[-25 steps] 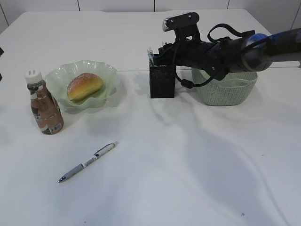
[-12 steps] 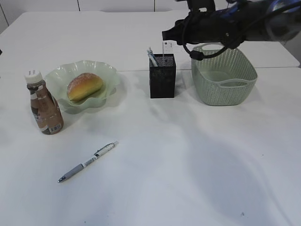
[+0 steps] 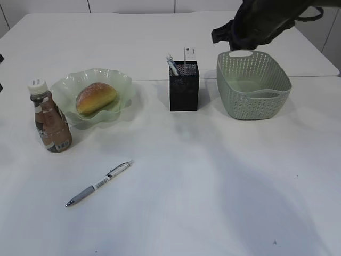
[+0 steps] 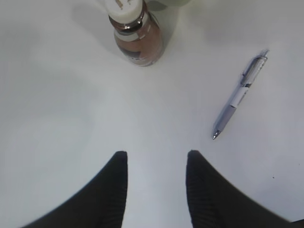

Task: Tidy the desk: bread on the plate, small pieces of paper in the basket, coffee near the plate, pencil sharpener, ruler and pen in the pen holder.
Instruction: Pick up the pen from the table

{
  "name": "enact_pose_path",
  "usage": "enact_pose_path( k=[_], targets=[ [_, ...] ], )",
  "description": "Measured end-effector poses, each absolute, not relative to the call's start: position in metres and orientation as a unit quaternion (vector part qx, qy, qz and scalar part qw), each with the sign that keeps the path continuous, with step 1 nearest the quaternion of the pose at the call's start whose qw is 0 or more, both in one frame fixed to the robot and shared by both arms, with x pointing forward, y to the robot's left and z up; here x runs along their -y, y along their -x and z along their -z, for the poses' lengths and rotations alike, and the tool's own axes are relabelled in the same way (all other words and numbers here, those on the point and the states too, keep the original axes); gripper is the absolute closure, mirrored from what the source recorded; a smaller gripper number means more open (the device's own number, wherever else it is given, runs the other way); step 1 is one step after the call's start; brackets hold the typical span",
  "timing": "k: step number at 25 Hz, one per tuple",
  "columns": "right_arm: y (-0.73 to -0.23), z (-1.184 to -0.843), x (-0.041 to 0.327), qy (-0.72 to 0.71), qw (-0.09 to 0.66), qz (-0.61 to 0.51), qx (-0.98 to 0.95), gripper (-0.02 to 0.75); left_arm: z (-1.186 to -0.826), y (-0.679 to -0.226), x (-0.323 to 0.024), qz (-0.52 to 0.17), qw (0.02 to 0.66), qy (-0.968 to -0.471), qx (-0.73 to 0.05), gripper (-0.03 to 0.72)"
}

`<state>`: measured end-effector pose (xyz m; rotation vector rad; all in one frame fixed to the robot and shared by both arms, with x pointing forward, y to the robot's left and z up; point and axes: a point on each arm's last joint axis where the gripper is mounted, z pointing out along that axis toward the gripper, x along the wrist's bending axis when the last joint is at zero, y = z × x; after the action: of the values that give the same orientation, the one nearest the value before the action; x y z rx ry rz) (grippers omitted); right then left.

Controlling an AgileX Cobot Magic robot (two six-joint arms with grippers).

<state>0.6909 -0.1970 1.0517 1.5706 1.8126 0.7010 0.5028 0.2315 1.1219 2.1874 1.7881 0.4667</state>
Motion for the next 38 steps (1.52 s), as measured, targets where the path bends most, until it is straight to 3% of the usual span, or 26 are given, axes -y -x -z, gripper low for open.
enact_pose_path(
  k=[9, 20, 23, 29, 38],
  targets=[
    [-0.65, -1.084, 0.209, -0.653, 0.251, -0.194, -0.688, 0.449, -1.121, -0.501, -0.23, -0.15, 0.138, -0.762, -0.614, 0.403],
    [-0.615, -1.079, 0.202, -0.65, 0.098, -0.105, -0.746, 0.439, -1.121, -0.492, -0.205, -0.144, 0.137, -0.801, -0.564, 0.4],
    [-0.614, -1.079, 0.199, -0.65, 0.082, -0.115, -0.747, 0.433, -1.121, -0.492, -0.204, -0.144, 0.136, -0.804, -0.561, 0.37],
    [-0.613, -1.079, 0.195, -0.652, 0.062, -0.127, -0.745, 0.321, -1.117, -0.494, -0.204, -0.141, 0.123, -0.815, -0.548, 0.32],
    [-0.613, -1.079, 0.195, -0.652, 0.06, -0.128, -0.745, 0.307, -1.09, -0.507, -0.193, -0.109, 0.069, -0.842, -0.524, 0.318]
  ],
)
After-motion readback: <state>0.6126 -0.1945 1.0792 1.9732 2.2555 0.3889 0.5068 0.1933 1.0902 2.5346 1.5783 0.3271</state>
